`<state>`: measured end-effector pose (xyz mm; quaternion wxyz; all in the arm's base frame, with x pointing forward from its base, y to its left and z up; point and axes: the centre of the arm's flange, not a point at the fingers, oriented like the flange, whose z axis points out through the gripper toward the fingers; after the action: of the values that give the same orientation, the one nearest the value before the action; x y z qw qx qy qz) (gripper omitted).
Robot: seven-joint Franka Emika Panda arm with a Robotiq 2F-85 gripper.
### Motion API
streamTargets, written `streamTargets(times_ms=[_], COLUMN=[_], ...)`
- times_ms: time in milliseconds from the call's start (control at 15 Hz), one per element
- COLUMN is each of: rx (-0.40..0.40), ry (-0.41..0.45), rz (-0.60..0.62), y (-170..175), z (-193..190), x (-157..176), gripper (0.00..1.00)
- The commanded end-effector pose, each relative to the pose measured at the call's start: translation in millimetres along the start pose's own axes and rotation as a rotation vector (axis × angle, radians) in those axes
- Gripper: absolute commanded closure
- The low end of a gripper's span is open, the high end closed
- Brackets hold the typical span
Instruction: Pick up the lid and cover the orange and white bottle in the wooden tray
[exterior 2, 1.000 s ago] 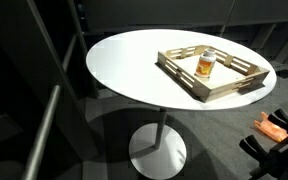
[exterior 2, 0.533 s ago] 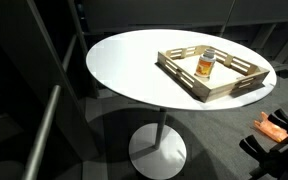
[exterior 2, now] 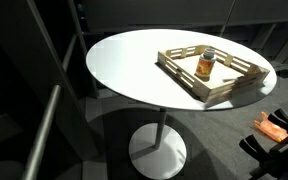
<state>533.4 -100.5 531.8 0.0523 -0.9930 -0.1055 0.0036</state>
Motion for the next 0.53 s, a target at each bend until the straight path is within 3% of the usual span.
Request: streamTargets(times_ms=[0, 467], rx=[0.022, 0.015], ry=[-0.070, -0.136], rz=[0.008, -0.003], y=[-2.5, -30.8], z=[11.4, 77.5], x=[39.0, 81.6], gripper=[0.00, 0.00])
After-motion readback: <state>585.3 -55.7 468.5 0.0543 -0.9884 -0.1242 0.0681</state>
